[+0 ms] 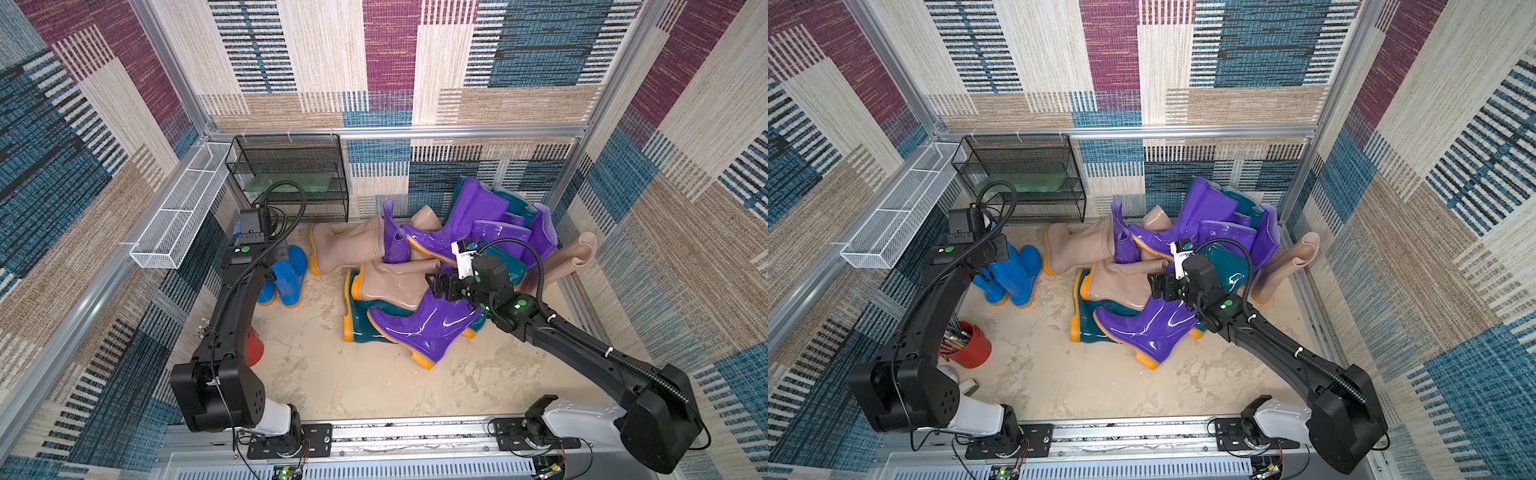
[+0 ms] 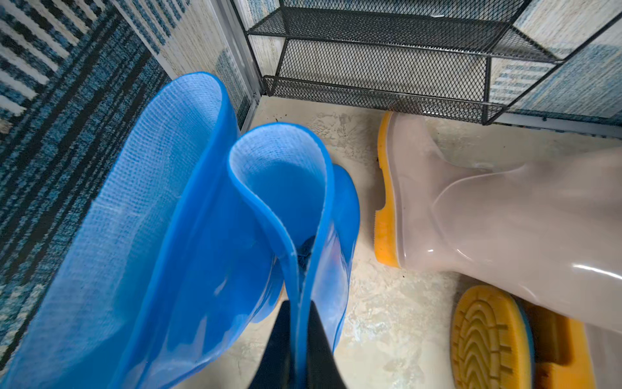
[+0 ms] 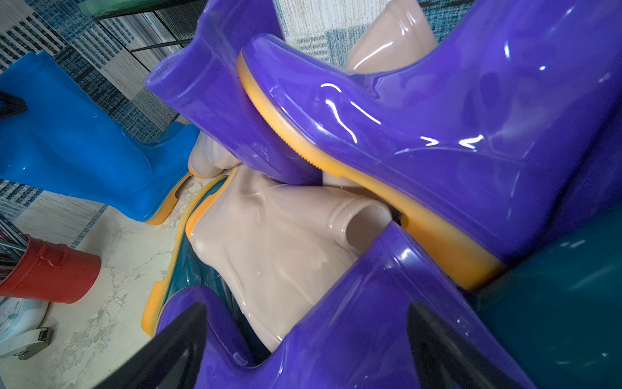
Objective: Match and arrange rain boots in pairs
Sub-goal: Pair a pair of rain boots at the center of the board, then adjust the rain boot at the center of the board.
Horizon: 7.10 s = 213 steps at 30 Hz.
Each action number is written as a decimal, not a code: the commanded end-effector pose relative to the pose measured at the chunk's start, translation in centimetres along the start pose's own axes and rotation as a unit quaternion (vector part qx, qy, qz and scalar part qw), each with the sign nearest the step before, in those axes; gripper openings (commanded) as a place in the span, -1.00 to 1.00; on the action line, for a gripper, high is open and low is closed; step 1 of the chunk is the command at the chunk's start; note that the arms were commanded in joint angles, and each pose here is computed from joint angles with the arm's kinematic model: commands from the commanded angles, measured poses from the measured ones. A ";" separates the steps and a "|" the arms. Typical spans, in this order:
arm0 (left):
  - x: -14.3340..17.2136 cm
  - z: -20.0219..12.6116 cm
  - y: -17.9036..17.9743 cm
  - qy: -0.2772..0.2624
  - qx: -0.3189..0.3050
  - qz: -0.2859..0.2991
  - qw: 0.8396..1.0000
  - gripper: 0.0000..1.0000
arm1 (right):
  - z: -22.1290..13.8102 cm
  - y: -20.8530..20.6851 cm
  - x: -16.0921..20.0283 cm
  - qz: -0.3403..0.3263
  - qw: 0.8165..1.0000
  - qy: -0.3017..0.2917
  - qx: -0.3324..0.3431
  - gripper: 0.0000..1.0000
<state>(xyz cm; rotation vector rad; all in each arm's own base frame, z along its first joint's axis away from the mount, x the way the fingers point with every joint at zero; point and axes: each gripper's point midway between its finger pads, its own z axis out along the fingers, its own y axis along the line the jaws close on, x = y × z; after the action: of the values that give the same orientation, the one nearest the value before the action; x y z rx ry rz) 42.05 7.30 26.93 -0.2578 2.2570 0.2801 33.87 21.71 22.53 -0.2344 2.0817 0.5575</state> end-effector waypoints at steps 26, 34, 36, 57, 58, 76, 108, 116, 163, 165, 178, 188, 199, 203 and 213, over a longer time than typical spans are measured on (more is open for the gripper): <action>-4.9 -1.7 -2.2 -0.055 0.066 -0.025 0.996 0.06 | -2.4 0.0 -2.6 -0.014 0.999 -0.026 0.021 0.90; -5.8 -9.6 -7.7 -0.109 0.161 -0.003 0.981 0.09 | -5.2 -0.7 -3.6 0.000 0.998 -0.049 0.039 0.90; -5.4 -11.7 -9.5 -0.121 0.182 0.014 0.976 0.09 | -6.0 -1.2 -3.6 0.010 0.997 -0.058 0.048 0.90; 17.5 -14.7 -26.1 0.002 0.404 0.094 0.910 0.06 | -8.5 -7.0 6.2 0.176 0.984 -0.020 -0.017 0.90; 17.9 -14.5 -26.0 0.005 0.401 0.095 0.911 0.06 | -8.2 -6.9 6.6 0.179 0.983 -0.015 -0.022 0.90; 21.1 -12.5 -28.4 0.054 0.425 0.096 0.899 0.02 | -4.8 -6.8 7.8 0.181 0.982 0.028 -0.050 0.89; 16.2 -16.7 -27.4 0.000 0.447 0.063 0.892 -0.01 | -15.0 8.8 7.9 -0.044 0.967 0.064 -0.241 -1.00; 16.7 -18.8 -28.7 -0.010 0.465 0.066 0.883 -0.01 | -17.6 8.8 7.3 -0.028 0.965 0.053 -0.256 -1.00; 18.2 -22.8 -31.0 -0.118 0.430 0.146 0.883 0.34 | -20.4 -1.6 4.2 0.137 0.988 -0.068 -0.005 0.84; 16.5 -22.0 -29.4 -0.122 0.405 0.142 0.895 0.37 | -20.7 -1.5 2.8 0.122 0.989 -0.080 0.003 0.90; 8.4 -9.0 -22.9 -0.104 0.205 0.156 0.961 0.22 | -13.9 3.8 -6.1 0.024 0.992 -0.124 0.010 0.81; 7.2 -1.0 -27.6 -0.155 0.199 0.226 0.941 0.45 | -8.0 2.6 -5.9 0.045 0.993 -0.105 0.009 0.91; 6.1 4.4 -29.0 -0.148 0.167 0.232 0.947 -0.03 | -5.4 0.8 -5.5 0.057 0.995 -0.083 -0.004 0.91; 5.1 4.2 -27.5 -0.150 0.139 0.223 0.953 -0.89 | -4.7 0.7 -5.2 0.057 0.996 -0.074 -0.009 0.89; 3.9 -0.2 -22.0 -0.142 0.088 0.191 0.967 -1.00 | -4.2 1.8 -4.8 0.062 0.996 -0.053 -0.041 0.85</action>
<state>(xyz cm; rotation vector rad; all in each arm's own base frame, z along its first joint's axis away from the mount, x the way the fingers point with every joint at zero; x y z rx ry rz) 46.64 -15.19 20.59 0.3679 2.0000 0.2916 32.73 20.16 27.56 -0.0953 2.0225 0.6478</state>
